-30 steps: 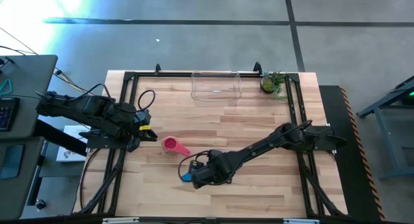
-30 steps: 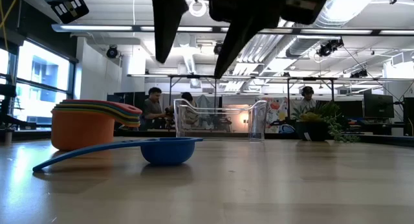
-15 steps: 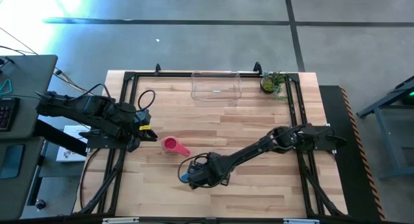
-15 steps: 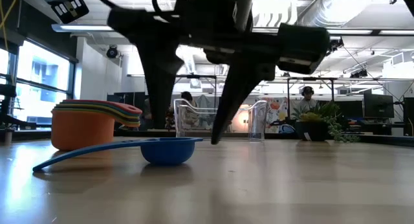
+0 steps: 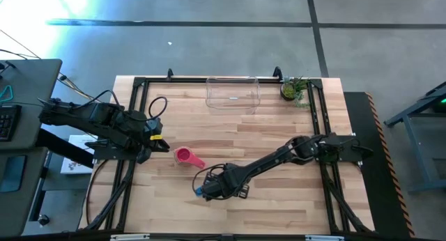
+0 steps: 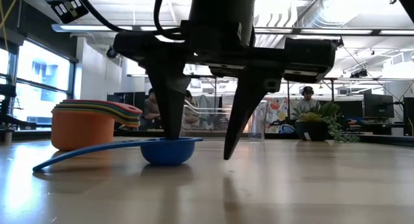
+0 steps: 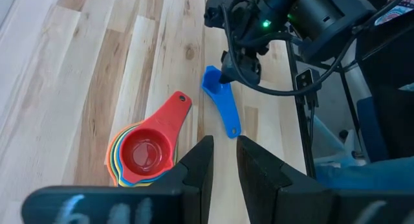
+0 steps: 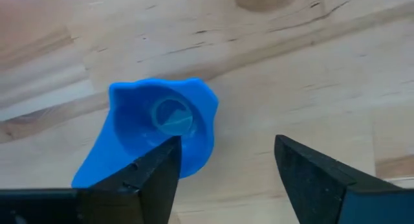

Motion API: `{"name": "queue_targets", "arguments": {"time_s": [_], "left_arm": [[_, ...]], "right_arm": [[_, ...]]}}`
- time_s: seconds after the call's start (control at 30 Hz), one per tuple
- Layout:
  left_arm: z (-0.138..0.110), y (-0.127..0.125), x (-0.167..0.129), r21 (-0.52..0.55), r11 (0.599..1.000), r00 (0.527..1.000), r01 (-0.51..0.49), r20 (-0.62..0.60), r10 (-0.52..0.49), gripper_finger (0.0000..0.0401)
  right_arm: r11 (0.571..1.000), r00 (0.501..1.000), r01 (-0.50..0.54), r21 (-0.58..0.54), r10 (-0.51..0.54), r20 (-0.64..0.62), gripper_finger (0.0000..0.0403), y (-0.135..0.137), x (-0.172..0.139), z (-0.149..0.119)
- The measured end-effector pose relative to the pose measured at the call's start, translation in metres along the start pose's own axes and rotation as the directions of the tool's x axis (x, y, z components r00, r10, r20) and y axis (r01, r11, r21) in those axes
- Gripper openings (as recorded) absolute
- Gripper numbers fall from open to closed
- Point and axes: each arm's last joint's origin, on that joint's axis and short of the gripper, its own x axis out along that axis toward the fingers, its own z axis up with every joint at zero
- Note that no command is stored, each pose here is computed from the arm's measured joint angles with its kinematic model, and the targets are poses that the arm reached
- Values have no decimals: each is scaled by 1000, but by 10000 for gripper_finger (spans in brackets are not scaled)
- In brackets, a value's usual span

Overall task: Nest measuring cups in basket
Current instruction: Stack the blue measuring cup on top of the red measuring cup

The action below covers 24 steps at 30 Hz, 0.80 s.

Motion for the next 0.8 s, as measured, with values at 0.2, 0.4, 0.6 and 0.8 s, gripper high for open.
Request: {"name": "queue_targets", "arguments": {"time_s": [0.2, 0.4, 0.6, 0.8], "left_arm": [[0, 0, 0, 0, 1000, 1000, 0, 0, 0, 58], [0, 0, 0, 0, 1000, 1000, 0, 0, 0, 58], [0, 0, 0, 0, 1000, 1000, 0, 0, 0, 58], [0, 0, 0, 0, 1000, 1000, 0, 0, 0, 58]], "right_arm": [[1000, 1000, 10, 0, -10, 9, 175, -1, 4, 0], [1000, 1000, 26, 8, -26, 11, 118, 2, 12, 4], [1000, 999, 29, -8, -29, 14, 94, 2, 13, 4], [999, 1000, 25, -32, -25, 9, 43, 2, 13, 4]]}}
